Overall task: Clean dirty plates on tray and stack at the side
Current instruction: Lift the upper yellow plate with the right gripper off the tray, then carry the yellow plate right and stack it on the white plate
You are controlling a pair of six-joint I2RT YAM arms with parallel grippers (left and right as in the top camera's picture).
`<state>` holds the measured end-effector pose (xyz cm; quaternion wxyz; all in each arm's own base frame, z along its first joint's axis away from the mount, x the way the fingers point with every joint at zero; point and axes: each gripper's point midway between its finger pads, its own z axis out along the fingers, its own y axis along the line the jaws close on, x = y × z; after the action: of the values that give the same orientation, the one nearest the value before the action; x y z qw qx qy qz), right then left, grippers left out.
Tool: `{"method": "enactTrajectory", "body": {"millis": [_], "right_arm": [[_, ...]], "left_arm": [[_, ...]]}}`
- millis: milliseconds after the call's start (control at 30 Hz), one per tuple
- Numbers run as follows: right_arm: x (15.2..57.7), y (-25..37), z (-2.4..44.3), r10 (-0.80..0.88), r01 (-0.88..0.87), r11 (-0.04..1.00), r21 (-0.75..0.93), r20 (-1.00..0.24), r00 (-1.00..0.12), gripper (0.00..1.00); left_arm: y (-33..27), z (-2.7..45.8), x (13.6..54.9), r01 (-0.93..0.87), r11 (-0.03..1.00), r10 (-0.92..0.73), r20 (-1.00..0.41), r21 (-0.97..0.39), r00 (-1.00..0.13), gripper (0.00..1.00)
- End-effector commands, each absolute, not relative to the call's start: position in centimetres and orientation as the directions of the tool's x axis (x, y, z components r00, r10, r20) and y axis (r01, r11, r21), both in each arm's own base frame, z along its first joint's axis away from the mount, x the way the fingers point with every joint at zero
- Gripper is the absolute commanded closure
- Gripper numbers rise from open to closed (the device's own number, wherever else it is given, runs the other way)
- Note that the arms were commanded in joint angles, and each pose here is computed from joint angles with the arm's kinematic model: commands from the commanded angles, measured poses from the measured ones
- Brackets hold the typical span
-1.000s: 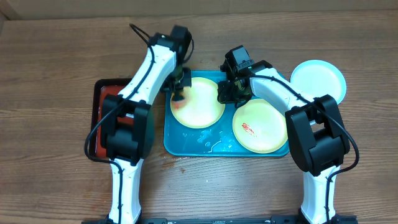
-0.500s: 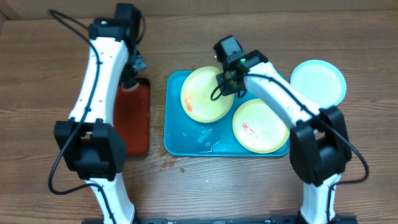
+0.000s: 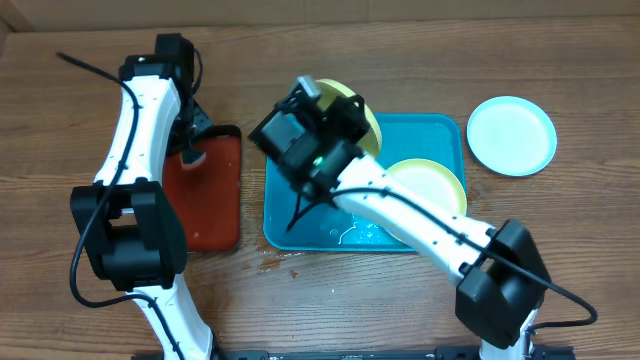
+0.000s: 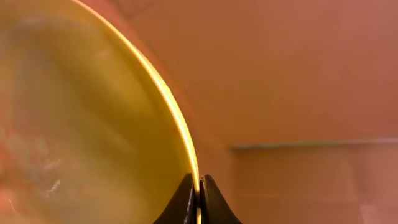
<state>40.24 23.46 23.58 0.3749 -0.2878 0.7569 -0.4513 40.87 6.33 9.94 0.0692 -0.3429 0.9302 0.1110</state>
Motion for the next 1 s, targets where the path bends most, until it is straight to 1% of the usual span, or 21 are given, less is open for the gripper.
{"method": "enactTrajectory", "body": {"millis": [0,67,167,300,367,433,533,567,667,733,800,867,967], "right_arm": [[39.2,22.7,28.4,-0.812,-0.019,0.235,-0.972,-0.186,-0.553,0.96],[38.8,23.1,29.0,-0.819,-0.007,0.201,-0.98,-0.164,-0.55,0.96],[38.6,23.1,29.9,-0.81,0.04,0.187,-0.982,-0.177,-0.558,0.96],[38.8,23.6,29.3,-0.818,0.015,0.221,-0.975,-0.193,-0.542,0.96],[39.2,24.4,27.9,-0.827,-0.045,0.297,-0.954,-0.234,-0.512,0.96],[39.9,25.1,25.7,-0.817,-0.134,0.41,-0.902,-0.299,-0.493,0.96],[41.0,25.0,22.0,-0.763,-0.281,0.577,-0.767,-0.383,-0.521,0.96],[41.7,24.3,21.5,-0.725,-0.281,0.629,-0.724,-0.418,-0.548,0.96],[43.8,20.0,22.0,-0.546,-0.14,0.775,-0.617,-0.541,-0.639,0.96],[44.6,17.5,22.2,-0.434,-0.102,0.854,-0.51,-0.591,-0.68,0.96],[45.3,15.3,21.8,-0.325,-0.121,0.928,-0.353,-0.604,-0.728,0.96],[45.7,12.6,20.7,-0.182,-0.132,0.983,-0.128,-0.581,-0.793,0.96],[45.9,8.0,19.1,-0.035,-0.08,0.995,0.067,-0.509,-0.86,0.96]], "left_arm": [[6.6,10.1,40.9,-0.664,0.733,-0.634,-0.206,0.144,-0.745,0.96],[6.7,10.1,40.9,-0.666,0.732,-0.636,-0.206,0.144,-0.744,0.96],[6.7,10.1,40.9,-0.666,0.732,-0.636,-0.207,0.142,-0.743,0.96],[6.7,10.1,40.9,-0.666,0.732,-0.636,-0.208,0.142,-0.744,0.96],[6.7,10.1,40.9,-0.666,0.732,-0.636,-0.208,0.142,-0.744,0.96],[6.7,10.1,40.9,-0.666,0.732,-0.636,-0.208,0.143,-0.744,0.96],[6.7,10.1,40.9,-0.652,0.744,-0.622,-0.205,0.146,-0.756,0.96],[6.7,10.1,40.9,-0.649,0.747,-0.619,-0.204,0.147,-0.758,0.96],[6.7,10.1,41.0,-0.649,0.747,-0.619,-0.203,0.143,-0.758,0.96],[6.6,10.0,41.0,-0.649,0.748,-0.62,-0.201,0.14,-0.758,0.96],[6.6,10.0,41.0,-0.649,0.748,-0.62,-0.201,0.14,-0.758,0.96],[6.6,10.0,41.0,-0.649,0.748,-0.62,-0.202,0.14,-0.758,0.96],[6.5,10.0,41.0,-0.649,0.749,-0.621,-0.2,0.135,-0.758,0.96]]}}
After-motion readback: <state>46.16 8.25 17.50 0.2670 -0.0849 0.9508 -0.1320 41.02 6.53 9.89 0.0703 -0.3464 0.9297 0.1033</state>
